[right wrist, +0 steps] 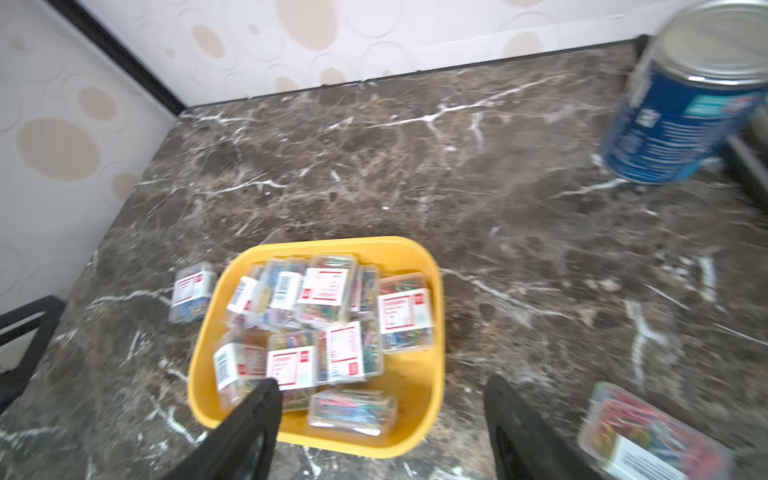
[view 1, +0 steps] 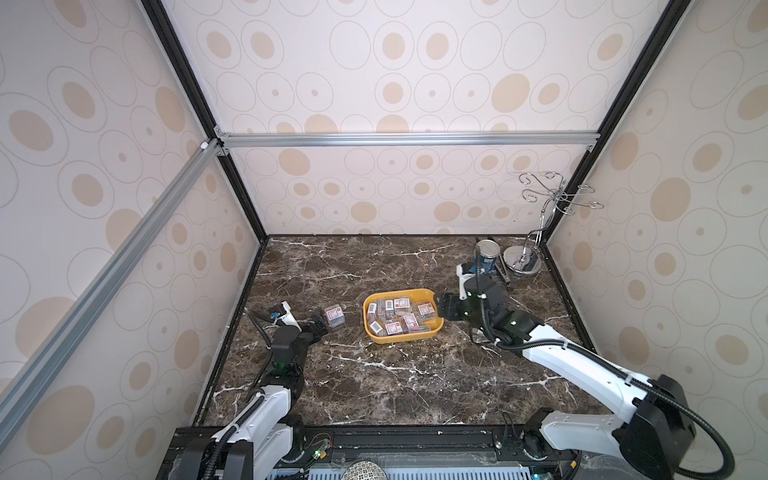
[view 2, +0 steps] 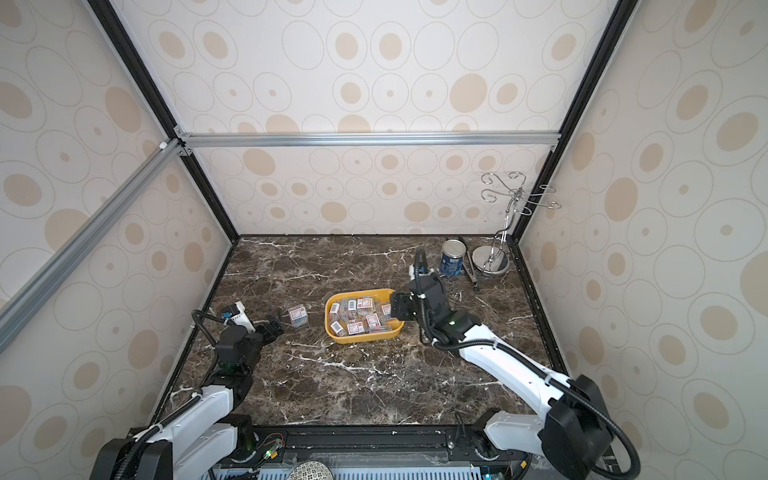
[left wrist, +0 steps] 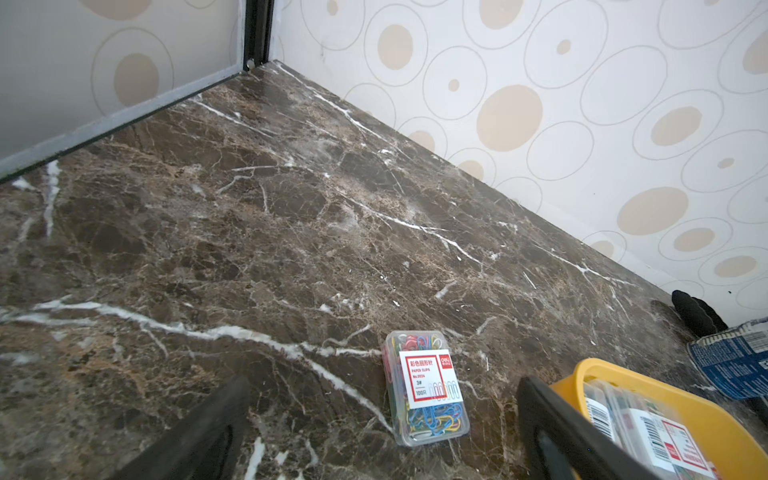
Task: Take the paper clips out of the storage box
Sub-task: Pick up the boxed paper clips from the storage box.
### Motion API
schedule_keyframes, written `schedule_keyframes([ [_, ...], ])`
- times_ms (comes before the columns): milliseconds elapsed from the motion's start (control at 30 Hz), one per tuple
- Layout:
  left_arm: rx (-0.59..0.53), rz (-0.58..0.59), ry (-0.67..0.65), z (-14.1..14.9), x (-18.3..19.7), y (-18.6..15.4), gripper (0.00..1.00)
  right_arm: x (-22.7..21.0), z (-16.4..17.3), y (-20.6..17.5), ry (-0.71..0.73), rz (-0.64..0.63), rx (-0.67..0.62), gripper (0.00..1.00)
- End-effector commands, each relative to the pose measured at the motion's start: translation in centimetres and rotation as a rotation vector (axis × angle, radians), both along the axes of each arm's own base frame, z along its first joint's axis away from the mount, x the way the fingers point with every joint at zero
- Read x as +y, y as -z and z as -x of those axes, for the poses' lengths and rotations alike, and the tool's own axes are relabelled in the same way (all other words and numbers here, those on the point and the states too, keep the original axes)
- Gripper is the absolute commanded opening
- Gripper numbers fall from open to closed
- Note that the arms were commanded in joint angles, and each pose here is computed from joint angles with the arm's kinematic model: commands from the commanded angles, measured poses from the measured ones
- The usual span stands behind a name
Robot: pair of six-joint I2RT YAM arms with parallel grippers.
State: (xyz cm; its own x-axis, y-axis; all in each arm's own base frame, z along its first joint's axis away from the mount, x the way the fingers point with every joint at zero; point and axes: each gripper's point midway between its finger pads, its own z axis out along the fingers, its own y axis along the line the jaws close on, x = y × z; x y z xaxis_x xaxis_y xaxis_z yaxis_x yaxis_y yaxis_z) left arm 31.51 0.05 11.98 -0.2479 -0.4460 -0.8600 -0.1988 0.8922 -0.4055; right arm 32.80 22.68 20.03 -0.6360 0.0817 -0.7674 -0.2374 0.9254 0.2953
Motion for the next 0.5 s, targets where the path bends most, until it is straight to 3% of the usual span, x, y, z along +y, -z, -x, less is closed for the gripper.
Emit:
schedule_keyframes([
  [0,-0.031,-0.038,-0.026,-0.3,0.4,-1.0,1.00,3.3,0.2,1.9,-0.081,0.073,0.076,0.76],
  [467,-0.018,-0.041,-0.055,-0.2,0.7,-0.7,1.00,8.8,-2.8,8.9,-0.146,0.231,0.280,0.72],
])
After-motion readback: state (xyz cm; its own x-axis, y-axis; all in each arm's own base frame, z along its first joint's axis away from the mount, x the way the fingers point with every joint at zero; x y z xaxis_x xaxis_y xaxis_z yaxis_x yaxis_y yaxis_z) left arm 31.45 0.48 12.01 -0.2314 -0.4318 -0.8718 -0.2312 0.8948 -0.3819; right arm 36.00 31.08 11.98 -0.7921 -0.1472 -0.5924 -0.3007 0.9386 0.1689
